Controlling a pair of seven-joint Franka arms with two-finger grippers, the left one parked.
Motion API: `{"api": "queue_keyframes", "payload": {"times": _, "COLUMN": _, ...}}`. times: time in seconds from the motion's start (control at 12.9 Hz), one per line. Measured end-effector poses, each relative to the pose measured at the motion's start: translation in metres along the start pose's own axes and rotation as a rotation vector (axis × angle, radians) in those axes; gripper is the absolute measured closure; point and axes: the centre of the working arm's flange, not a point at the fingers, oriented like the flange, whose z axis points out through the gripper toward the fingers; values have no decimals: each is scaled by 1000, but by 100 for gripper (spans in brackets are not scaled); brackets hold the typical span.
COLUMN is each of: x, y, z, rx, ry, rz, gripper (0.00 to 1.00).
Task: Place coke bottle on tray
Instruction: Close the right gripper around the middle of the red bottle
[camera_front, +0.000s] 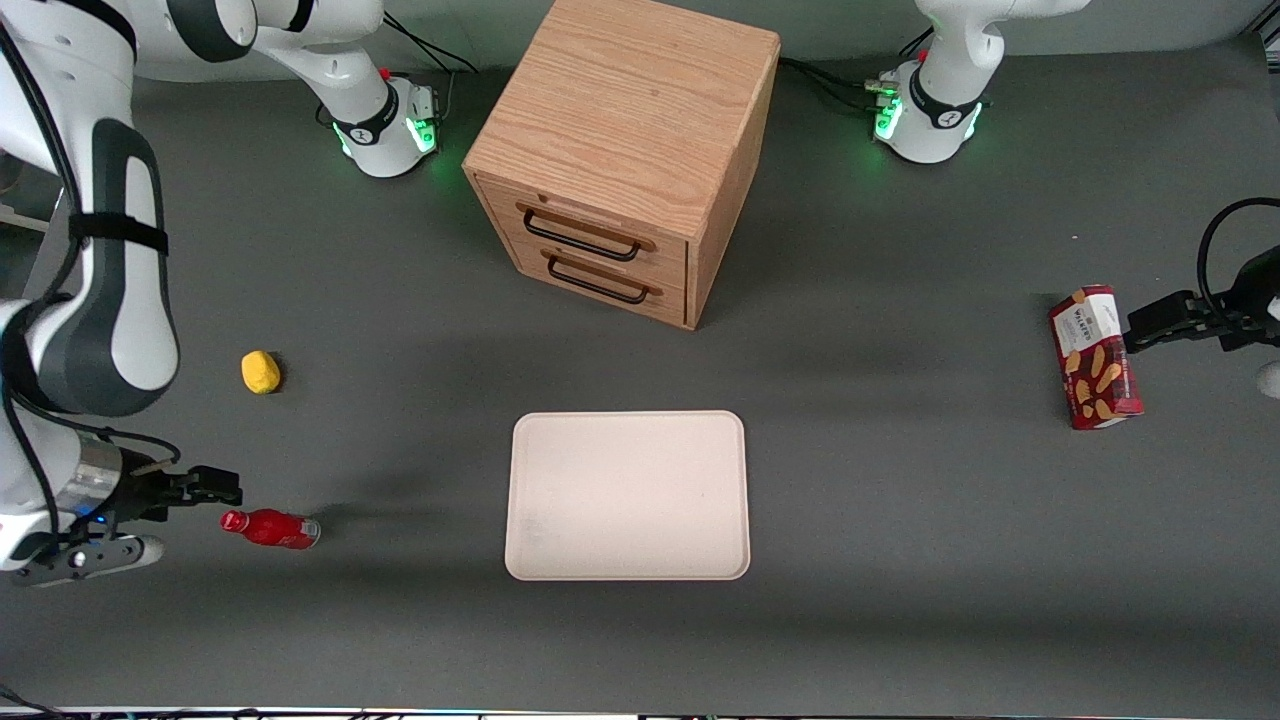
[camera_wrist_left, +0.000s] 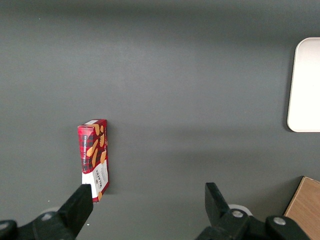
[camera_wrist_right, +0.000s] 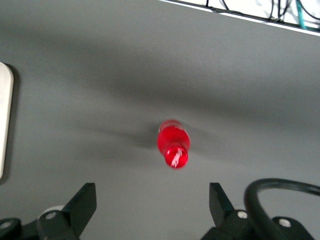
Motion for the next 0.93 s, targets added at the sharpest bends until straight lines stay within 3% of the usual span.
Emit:
{"api": "queue_keyframes", "payload": {"times": 0.39, "x": 9, "y": 11, "z": 71, "rx": -5, "ry": -22, "rz": -65, "gripper": 0}}
{"api": "queue_keyframes", "payload": {"times": 0.93, "x": 8, "y": 13, "z": 78, "rx": -2, "ry": -31, "rz": -74, "gripper": 2}}
